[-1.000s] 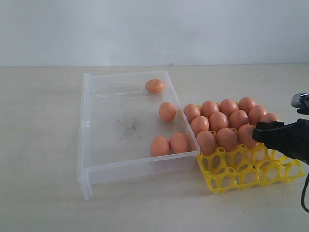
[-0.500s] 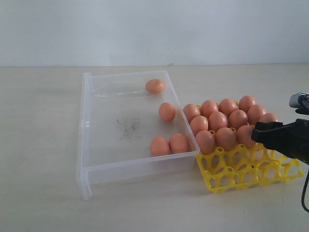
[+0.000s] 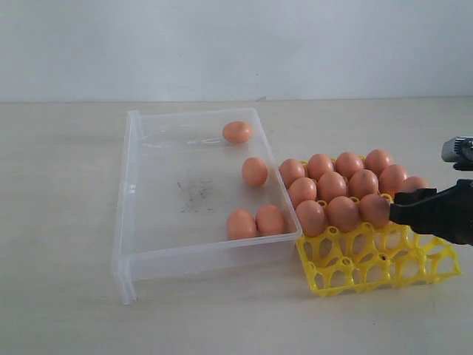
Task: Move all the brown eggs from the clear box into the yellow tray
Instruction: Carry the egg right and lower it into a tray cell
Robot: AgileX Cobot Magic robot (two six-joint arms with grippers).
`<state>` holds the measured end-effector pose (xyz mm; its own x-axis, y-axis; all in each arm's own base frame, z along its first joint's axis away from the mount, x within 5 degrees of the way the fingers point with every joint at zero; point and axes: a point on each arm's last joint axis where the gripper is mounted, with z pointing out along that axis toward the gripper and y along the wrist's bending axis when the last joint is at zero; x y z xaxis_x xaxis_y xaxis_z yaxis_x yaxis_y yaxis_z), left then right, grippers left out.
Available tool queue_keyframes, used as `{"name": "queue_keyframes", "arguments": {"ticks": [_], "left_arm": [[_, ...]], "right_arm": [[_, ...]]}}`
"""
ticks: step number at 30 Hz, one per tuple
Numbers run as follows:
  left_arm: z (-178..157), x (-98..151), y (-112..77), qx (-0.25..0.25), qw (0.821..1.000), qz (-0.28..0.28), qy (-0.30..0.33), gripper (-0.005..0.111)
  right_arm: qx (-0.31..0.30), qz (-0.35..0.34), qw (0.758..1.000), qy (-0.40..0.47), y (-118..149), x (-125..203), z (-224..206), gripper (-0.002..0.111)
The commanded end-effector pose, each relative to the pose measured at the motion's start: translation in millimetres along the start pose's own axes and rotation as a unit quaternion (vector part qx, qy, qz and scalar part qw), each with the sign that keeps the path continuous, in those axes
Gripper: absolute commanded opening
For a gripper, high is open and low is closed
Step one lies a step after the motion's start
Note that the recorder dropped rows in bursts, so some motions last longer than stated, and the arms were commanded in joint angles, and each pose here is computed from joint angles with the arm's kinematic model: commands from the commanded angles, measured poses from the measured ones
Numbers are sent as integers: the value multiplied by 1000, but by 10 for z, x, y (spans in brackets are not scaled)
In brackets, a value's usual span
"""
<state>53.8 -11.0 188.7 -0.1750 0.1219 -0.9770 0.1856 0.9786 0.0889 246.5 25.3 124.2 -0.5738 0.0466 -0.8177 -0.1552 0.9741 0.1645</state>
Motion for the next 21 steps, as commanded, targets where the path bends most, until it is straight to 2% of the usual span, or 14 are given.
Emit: {"name": "queue_keyframes", "arguments": {"ticks": [1, 10, 16, 21], "left_arm": [[1, 9, -3, 2, 1000, 1, -1, 4], [1, 9, -3, 2, 1000, 1, -1, 4], [1, 9, -3, 2, 1000, 1, -1, 4], [1, 9, -3, 2, 1000, 1, -1, 4]], "right_arm": [[-20, -24, 999, 23, 44, 34, -35, 0], [-12, -33, 999, 17, 29, 24, -31, 0], [-2, -56, 998, 42, 4, 78, -21, 0], [7, -41, 998, 54, -25, 143, 29, 0]]}}
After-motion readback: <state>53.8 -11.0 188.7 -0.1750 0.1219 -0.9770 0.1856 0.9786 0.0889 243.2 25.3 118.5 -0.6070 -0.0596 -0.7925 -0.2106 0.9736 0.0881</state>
